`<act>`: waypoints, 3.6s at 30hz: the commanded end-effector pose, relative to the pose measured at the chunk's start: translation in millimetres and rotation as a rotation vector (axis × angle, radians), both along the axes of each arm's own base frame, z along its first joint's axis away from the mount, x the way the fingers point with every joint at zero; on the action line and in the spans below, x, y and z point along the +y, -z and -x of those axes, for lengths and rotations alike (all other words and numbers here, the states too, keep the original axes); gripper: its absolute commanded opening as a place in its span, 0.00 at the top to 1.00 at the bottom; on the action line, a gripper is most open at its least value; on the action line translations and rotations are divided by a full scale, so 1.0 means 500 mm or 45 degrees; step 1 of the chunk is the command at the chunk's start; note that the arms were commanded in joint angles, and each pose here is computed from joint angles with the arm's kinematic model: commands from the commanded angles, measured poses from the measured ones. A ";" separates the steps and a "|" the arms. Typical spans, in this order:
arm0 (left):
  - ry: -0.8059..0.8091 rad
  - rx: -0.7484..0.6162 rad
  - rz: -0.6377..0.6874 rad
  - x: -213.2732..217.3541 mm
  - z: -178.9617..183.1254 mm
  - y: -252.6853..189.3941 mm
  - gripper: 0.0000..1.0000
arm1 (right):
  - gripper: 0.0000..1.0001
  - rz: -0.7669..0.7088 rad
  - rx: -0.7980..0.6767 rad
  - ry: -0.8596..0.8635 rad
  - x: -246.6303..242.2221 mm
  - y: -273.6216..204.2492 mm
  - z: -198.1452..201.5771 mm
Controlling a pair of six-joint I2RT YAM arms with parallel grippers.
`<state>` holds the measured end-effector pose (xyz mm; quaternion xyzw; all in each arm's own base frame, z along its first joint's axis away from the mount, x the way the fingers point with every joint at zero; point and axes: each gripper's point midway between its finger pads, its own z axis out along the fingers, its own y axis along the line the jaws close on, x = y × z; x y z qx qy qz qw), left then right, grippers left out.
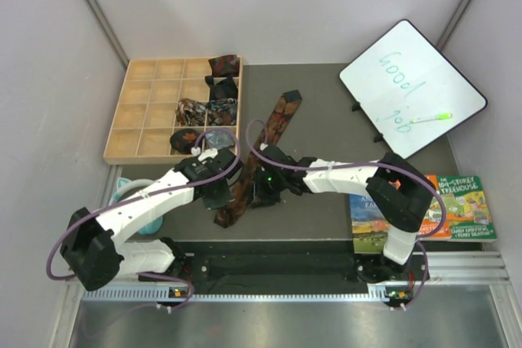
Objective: Roll the ties
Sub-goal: Roll the tie at the center of the board.
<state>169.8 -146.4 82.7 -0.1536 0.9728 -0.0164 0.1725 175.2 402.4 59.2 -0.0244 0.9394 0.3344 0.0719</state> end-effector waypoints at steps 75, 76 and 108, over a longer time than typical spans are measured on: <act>-0.057 0.025 0.103 -0.048 -0.100 0.024 0.72 | 0.82 0.314 -0.165 0.039 -0.267 0.110 0.081; -0.054 0.026 0.114 -0.052 -0.100 0.023 0.65 | 0.82 0.313 -0.164 0.041 -0.267 0.110 0.081; -0.240 -0.243 0.142 0.117 -0.057 -0.099 0.25 | 0.68 -0.178 -0.364 -0.268 0.057 -0.176 0.009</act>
